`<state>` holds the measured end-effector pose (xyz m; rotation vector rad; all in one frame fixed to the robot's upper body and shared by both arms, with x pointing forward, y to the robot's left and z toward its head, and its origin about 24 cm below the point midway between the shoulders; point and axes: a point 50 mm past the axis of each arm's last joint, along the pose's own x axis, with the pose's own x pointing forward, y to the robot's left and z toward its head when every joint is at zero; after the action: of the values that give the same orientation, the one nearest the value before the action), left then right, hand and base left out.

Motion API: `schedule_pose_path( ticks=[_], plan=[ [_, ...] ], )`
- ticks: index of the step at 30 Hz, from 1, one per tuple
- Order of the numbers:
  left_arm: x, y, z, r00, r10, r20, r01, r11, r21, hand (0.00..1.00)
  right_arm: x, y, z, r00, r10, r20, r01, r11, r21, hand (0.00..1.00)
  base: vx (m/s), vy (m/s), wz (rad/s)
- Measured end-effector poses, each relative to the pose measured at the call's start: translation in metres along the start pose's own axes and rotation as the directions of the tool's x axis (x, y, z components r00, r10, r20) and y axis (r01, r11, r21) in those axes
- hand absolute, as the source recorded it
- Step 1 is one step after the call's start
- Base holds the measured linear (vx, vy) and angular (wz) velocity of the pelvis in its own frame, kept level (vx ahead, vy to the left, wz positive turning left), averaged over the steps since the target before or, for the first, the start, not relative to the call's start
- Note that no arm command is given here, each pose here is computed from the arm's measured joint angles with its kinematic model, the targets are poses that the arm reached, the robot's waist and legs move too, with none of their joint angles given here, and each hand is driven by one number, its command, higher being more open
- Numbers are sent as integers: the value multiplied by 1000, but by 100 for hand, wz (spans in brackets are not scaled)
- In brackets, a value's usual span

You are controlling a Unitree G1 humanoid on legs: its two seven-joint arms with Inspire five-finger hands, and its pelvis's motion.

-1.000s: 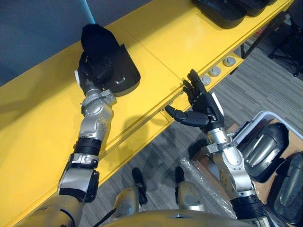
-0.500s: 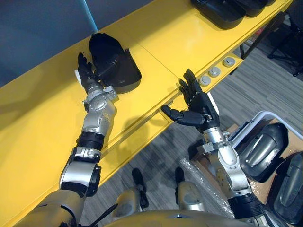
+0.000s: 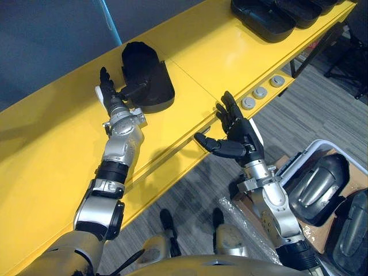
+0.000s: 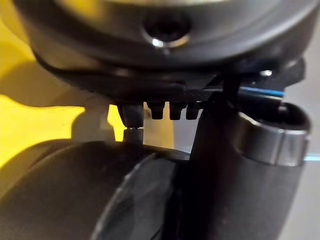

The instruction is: Walk over and take three plastic housings, then place them on the shelf

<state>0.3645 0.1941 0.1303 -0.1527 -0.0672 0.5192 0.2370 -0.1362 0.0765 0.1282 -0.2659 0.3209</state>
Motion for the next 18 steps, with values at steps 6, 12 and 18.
schedule_pose_path(
  ticks=[6,12,18],
  plan=[
    [-5,8,-7,1000,-2,-22,2,1000,2,100,-8,4,-7,999,-16,-28,16,1000,23,100,13,8,7],
    [-7,22,9,994,93,58,-92,995,-28,100,-11,8,-11,998,-26,-49,28,999,34,100,-23,22,5],
    [-14,35,16,988,122,99,-115,990,-76,100,-13,-5,-13,990,-119,-78,121,993,11,100,-13,19,7]
  ],
)
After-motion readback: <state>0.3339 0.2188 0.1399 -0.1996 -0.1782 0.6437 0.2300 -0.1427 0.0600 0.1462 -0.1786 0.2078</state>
